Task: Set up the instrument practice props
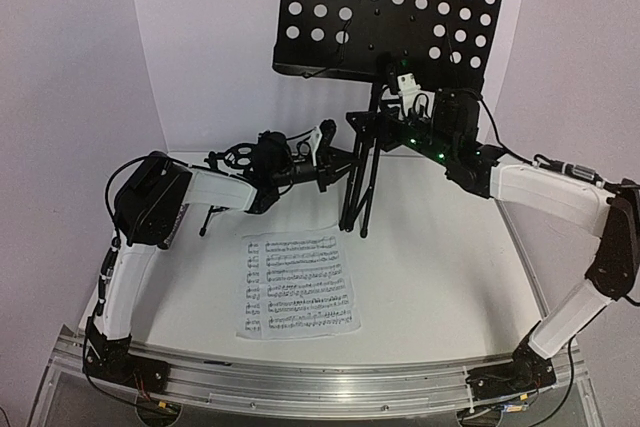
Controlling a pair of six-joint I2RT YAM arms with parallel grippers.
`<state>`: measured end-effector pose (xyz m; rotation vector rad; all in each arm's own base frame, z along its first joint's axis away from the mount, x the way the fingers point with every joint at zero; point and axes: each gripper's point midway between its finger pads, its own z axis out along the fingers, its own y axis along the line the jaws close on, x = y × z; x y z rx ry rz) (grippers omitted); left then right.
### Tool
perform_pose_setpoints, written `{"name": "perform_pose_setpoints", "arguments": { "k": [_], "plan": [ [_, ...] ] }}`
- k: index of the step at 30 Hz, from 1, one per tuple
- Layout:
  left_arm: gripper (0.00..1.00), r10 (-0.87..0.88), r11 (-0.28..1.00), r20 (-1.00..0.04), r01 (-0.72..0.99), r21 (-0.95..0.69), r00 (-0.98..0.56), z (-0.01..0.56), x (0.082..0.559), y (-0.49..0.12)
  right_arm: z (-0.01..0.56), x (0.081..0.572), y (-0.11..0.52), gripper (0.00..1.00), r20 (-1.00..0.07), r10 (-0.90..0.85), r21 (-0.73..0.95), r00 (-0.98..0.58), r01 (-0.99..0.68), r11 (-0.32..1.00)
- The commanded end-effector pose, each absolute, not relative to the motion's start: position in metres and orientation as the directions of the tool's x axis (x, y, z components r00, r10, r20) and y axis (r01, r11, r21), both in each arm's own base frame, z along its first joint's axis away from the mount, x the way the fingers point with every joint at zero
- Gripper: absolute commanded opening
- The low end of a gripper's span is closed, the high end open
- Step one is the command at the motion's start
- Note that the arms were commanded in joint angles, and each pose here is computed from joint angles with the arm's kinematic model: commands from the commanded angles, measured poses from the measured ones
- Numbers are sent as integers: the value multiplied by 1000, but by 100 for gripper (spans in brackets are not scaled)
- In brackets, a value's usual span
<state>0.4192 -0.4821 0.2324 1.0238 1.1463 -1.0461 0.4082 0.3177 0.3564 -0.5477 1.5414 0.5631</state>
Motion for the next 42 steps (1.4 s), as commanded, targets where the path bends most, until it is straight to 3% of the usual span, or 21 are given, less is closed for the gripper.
{"name": "perform_pose_setpoints", "arguments": {
  "k": [1, 6, 12, 18, 33, 39, 42],
  "plan": [
    [0, -62, 291, -985, 947, 136, 161, 235, 449, -460, 339, 374, 313, 95, -971, -175, -8, -160, -717, 697],
    [0, -58, 287, -997, 957, 39, 58, 220, 448, -458, 350, 360, 309, 93, -948, -238, -3, -212, -742, 670],
    [0, -49, 296, -996, 954, 53, 71, 224, 449, -459, 333, 362, 300, 91, -917, -277, 36, -286, -752, 658],
    [0, -41, 291, -998, 956, 42, 57, 221, 448, -457, 275, 383, 296, 74, -869, -295, 113, -397, -740, 664],
    [0, -44, 271, -998, 962, 26, 39, 225, 449, -461, 225, 426, 297, 72, -927, -103, 207, -360, -723, 659],
    [0, -46, 269, -999, 963, -12, 1, 223, 450, -462, 230, 455, 307, 70, -945, -127, 150, -300, -746, 648],
    [0, -44, 271, -999, 962, -17, -6, 223, 451, -462, 228, 464, 313, 65, -947, -130, 144, -294, -749, 647]
  ]
}}
